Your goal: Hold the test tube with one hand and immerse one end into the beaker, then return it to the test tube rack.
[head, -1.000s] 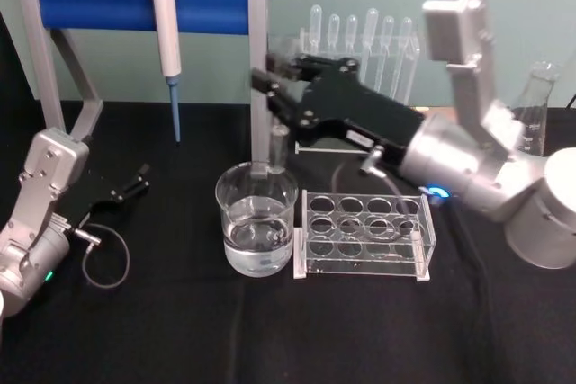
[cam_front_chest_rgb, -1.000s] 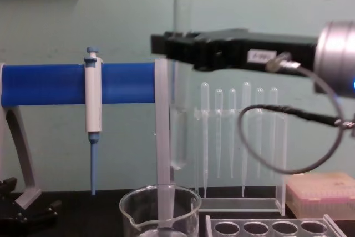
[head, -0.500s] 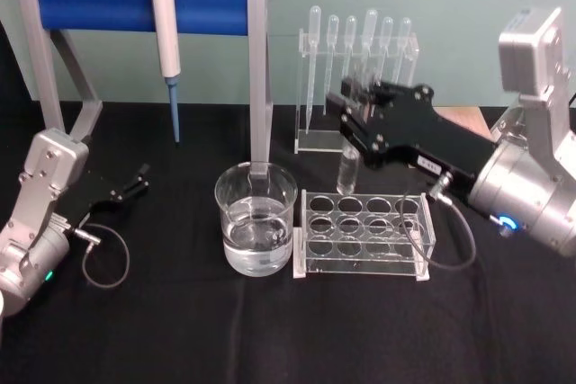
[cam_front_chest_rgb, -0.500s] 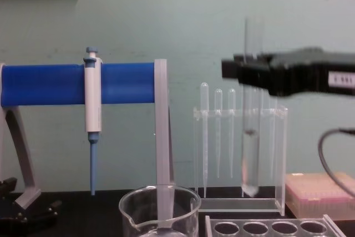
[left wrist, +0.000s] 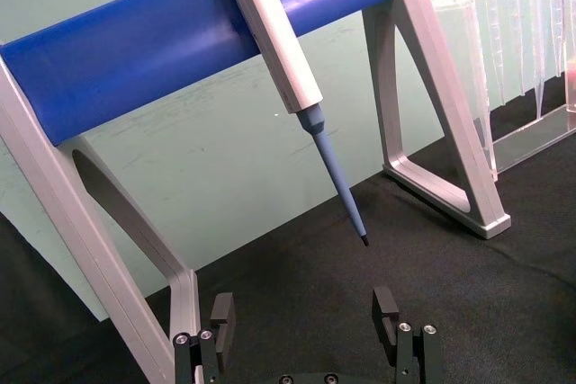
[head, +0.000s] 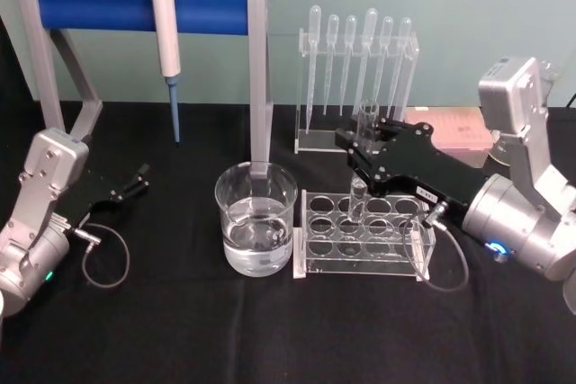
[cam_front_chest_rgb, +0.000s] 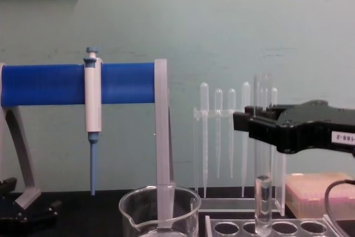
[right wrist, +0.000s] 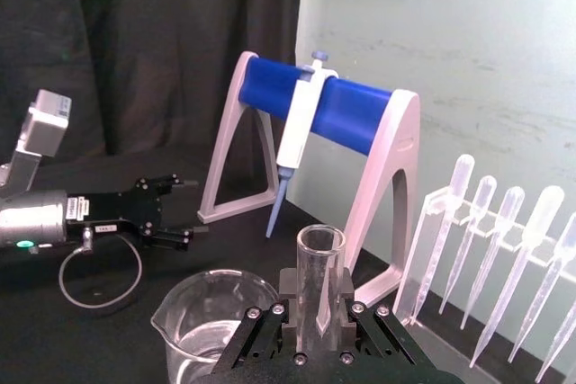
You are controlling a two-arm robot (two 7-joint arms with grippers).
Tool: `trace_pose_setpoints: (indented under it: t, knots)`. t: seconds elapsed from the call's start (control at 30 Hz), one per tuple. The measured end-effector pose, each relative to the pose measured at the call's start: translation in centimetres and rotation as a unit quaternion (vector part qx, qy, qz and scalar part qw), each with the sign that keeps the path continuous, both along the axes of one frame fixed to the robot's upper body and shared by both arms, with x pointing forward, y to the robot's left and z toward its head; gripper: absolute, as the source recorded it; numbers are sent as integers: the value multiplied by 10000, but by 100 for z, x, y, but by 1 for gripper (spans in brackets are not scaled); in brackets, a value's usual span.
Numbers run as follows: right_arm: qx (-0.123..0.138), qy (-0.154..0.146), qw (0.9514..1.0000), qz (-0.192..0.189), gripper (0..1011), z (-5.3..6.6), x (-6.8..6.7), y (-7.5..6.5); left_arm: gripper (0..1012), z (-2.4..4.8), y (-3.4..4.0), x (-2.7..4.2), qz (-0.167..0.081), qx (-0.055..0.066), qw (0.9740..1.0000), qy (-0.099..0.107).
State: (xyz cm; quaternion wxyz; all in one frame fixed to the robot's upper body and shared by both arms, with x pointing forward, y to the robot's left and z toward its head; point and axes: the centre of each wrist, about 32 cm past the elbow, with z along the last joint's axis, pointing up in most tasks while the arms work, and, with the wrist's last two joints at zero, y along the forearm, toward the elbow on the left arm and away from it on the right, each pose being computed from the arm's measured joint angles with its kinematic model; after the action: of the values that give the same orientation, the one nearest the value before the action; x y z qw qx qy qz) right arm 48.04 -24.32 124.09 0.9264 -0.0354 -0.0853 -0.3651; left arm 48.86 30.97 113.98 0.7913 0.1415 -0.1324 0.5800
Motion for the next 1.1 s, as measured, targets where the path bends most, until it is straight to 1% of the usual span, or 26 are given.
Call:
trace_pose_setpoints:
  t: [0.17, 0.33, 0.5, 0.7, 0.9, 1.1]
  knots:
    - [32, 75, 10000, 21, 241, -89, 49, 33, 1000, 0, 0, 0, 0, 0, 10000, 0]
    - [21, 136, 9999, 53, 239, -147, 76, 67, 1000, 0, 0, 0, 0, 0, 10000, 0]
    - [-73, 195, 9998, 68, 241, -199, 91, 92, 1000, 0, 0, 0, 0, 0, 10000, 0]
    - [-186, 302, 9993, 72, 239, -289, 110, 103, 1000, 0, 0, 0, 0, 0, 10000, 0]
    - [-289, 350, 9989, 95, 241, -339, 131, 110, 1000, 0, 0, 0, 0, 0, 10000, 0]
    - [-411, 332, 9985, 146, 242, -345, 151, 117, 1000, 0, 0, 0, 0, 0, 10000, 0]
